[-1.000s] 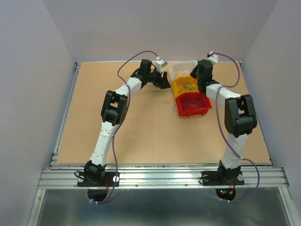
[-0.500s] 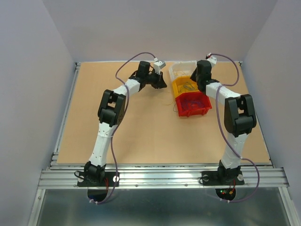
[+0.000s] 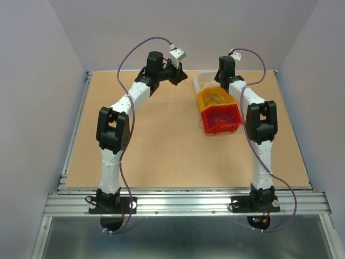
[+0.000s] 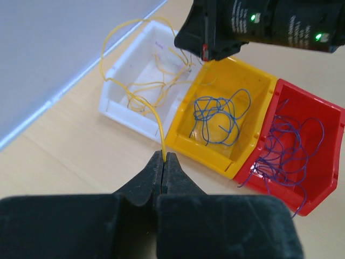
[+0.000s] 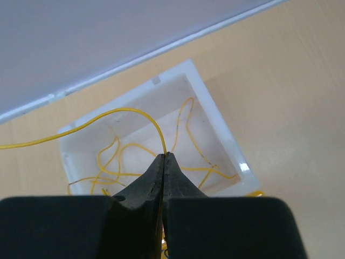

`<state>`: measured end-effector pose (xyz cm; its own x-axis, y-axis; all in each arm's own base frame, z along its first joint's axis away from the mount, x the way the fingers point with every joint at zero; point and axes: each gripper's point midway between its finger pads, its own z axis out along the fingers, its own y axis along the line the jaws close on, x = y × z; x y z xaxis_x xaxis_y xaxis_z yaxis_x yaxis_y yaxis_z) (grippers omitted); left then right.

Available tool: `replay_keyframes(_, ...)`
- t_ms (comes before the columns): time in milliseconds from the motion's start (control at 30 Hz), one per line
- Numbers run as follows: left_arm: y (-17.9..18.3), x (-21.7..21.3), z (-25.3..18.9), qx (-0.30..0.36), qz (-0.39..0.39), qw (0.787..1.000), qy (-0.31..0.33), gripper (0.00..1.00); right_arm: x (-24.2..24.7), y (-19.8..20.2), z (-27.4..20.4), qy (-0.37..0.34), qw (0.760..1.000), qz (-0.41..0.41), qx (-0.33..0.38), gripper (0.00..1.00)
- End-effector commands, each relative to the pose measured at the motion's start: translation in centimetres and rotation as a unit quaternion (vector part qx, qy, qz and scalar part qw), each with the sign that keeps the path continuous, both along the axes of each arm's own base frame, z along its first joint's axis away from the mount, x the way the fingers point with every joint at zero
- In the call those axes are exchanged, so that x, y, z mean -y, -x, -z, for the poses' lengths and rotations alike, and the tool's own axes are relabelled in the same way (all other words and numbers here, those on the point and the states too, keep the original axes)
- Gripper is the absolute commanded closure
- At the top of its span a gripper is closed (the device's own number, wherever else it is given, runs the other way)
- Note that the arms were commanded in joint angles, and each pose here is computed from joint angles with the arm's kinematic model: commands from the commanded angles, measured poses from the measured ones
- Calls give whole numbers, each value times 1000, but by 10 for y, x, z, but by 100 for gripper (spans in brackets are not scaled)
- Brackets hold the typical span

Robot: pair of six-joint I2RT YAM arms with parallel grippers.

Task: Untangle the cables

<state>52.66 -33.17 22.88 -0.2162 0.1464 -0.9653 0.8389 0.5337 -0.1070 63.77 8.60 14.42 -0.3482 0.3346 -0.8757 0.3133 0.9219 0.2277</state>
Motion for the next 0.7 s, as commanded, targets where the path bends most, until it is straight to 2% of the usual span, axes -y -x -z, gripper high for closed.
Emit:
replay_keyframes(0, 3, -2, -30, 35, 4, 999, -2, 100, 9, -4, -18, 38, 999, 15, 0, 99)
replay_keyframes(133, 2, 1, -25, 29, 8, 1000, -4, 100, 7, -15, -2, 49, 999, 7, -10, 99)
replay_keyframes(233, 1, 2, -27, 30, 12, 999, -3, 100, 1, -20, 3, 49, 999, -10, -14, 94)
replay_keyframes(300, 1, 4, -27, 29, 15, 999, -1, 100, -2, -20, 0, 45, 999, -18, -11, 84)
replay_keyframes(367, 1, 3, -29, 30, 14, 999, -1, 100, -2, -19, -16, 40, 999, -21, 1, 69)
replay_keyframes(433, 2, 4, -29, 32, 17, 999, -2, 100, -7, -17, -25, 34, 999, -33, 7, 67)
replay_keyframes(567, 1, 4, -28, 32, 17, 999, -3, 100, -8, 0, -47, 24, 999, -39, 27, 51)
replay_keyframes(667, 1, 4, -28, 31, 19, 999, -2, 100, -8, 11, -66, 20, 996, -51, 71, 46)
